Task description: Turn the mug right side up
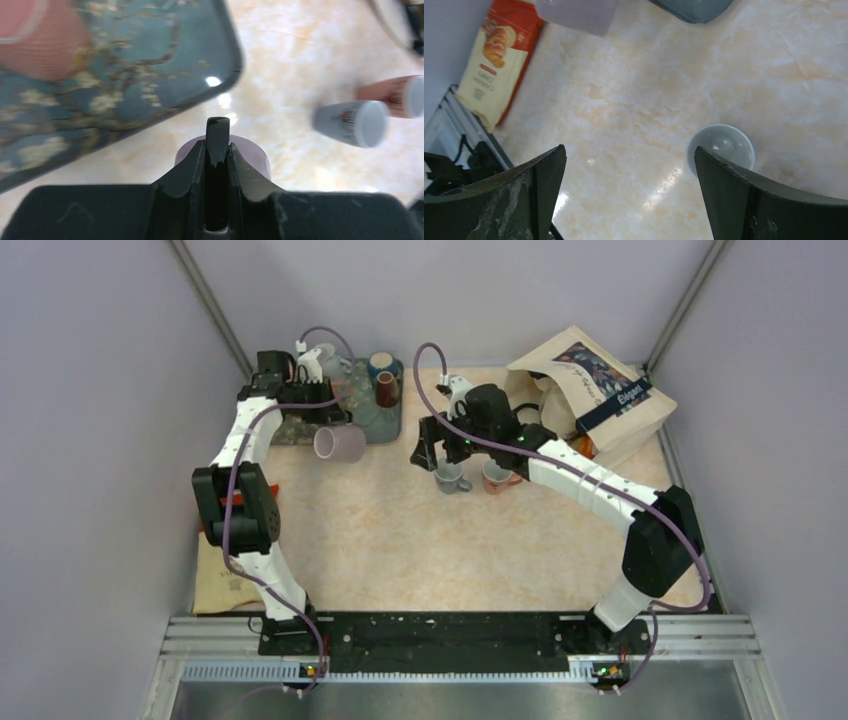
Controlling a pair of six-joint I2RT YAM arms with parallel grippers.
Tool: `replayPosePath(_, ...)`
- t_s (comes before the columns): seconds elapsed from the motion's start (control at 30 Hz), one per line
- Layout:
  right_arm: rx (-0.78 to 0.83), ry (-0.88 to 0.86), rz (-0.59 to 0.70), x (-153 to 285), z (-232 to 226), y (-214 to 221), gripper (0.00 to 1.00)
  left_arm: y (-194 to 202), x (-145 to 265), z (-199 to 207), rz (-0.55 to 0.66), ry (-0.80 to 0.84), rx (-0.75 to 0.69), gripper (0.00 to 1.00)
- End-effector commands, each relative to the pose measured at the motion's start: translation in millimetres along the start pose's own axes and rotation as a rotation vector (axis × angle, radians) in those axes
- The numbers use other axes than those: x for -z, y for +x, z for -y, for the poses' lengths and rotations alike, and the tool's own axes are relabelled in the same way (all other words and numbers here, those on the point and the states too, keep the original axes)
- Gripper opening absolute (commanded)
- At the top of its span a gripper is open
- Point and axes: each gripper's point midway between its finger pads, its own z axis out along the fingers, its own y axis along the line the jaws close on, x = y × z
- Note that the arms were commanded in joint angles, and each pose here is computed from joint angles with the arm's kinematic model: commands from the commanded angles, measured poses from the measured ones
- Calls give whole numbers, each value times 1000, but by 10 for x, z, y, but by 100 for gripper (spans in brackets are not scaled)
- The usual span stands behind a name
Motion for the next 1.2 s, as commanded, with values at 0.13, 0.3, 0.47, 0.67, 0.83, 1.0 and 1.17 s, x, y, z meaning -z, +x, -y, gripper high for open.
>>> replayPosePath(0.13,-152,-356,242,1,-629,-568,99,-432,428,1537,118,408,63,0)
replayPosePath(0.3,-159,-410,225,-16,-720,-588,97,-422,571,1975,81,573,88,0)
replayPosePath(0.47,-162,-306,216,55,-559,-539,96,-422,632,2135,89,598,47,0)
replayPosePath(0.67,-171,-463,266,237,-780,-622,87,-368,655,2355,60,659,46,0)
replayPosePath(0.83,-183,-650,349,469,-1075,-834,68,-418,706,2561,55,751,77,0)
replayPosePath(1.0,-146,-793,479,815,-1295,-1068,19,-423,683,2615,58,774,78,0)
replayPosePath(1.17,-126,-584,499,743,-1029,-1106,0,-427,665,2478,87,710,25,20)
